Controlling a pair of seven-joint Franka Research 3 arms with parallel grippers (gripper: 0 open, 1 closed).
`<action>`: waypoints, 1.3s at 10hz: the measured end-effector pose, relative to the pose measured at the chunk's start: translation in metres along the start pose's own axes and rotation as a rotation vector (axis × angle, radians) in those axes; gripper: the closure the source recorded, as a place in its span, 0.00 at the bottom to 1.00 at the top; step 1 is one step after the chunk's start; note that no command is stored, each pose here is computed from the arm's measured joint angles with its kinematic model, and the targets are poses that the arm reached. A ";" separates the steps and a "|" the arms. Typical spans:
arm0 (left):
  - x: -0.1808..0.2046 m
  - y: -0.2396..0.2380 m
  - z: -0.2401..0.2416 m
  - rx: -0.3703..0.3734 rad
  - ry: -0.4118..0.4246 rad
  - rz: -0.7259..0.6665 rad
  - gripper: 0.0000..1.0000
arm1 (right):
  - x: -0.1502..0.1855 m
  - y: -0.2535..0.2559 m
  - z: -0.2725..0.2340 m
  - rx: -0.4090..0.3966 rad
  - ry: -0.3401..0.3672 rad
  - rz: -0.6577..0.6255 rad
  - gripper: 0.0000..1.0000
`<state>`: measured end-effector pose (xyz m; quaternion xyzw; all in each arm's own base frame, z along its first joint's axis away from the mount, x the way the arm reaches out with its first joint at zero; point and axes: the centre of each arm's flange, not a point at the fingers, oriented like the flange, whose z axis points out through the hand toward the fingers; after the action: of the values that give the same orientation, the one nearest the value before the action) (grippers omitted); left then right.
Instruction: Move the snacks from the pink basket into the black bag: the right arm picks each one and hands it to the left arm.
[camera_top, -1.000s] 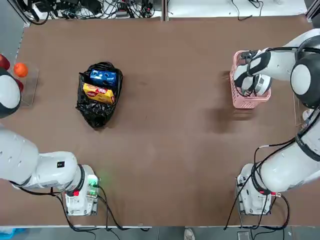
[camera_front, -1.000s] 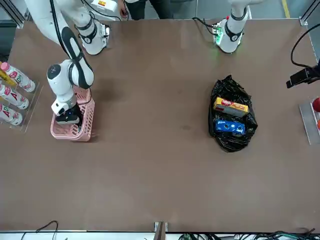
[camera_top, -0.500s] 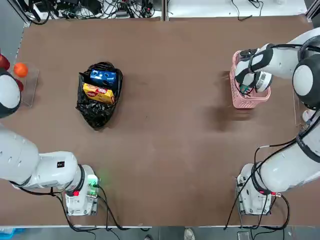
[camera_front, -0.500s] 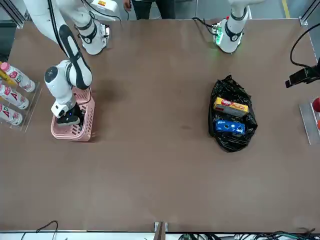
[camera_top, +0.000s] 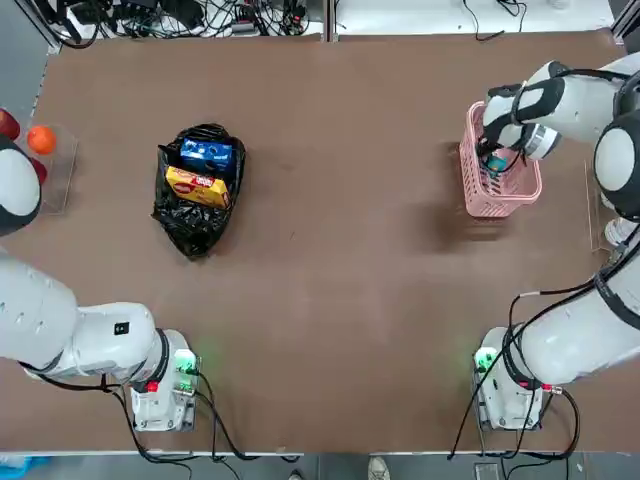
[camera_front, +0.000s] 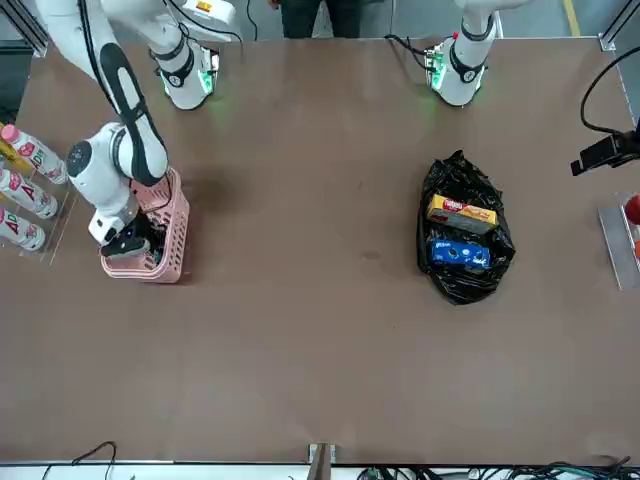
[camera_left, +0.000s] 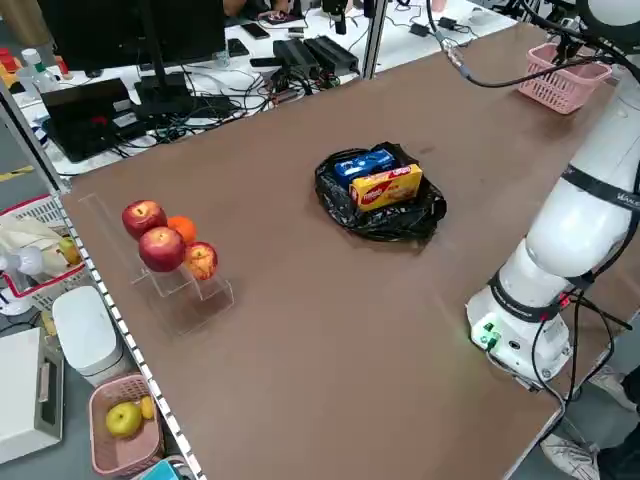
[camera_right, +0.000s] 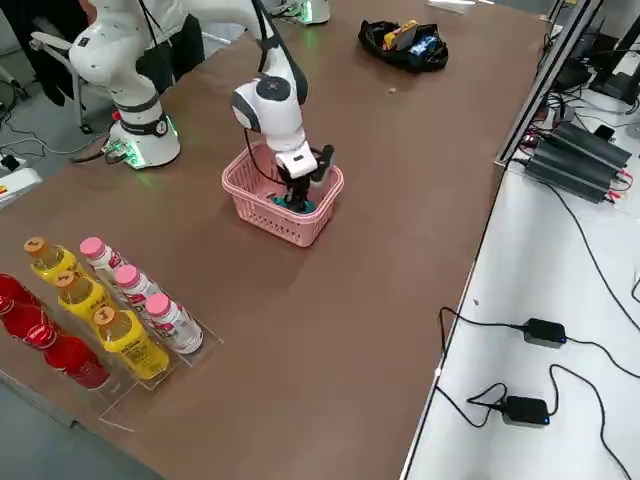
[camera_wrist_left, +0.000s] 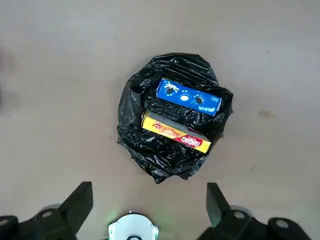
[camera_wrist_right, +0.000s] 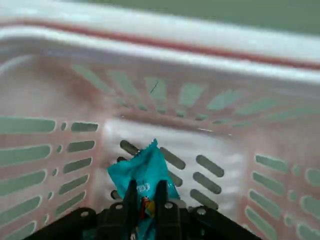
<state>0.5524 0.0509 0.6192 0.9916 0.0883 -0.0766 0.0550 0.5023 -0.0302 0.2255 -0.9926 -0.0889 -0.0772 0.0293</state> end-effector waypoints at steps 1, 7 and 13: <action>0.000 0.000 0.000 0.000 0.000 0.000 0.00 | 0.005 0.002 -0.004 0.010 -0.018 -0.012 0.81; 0.000 0.000 -0.001 -0.001 0.002 0.000 0.00 | 0.050 0.018 -0.061 0.046 -0.201 -0.031 0.81; -0.002 0.000 0.001 0.000 -0.017 0.000 0.00 | 0.081 0.006 -0.124 0.063 -0.340 0.067 0.81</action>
<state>0.5504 0.0503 0.6182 0.9909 0.0876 -0.0851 0.0557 0.5642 -0.0311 0.3606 -0.9924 -0.0619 0.0956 0.0473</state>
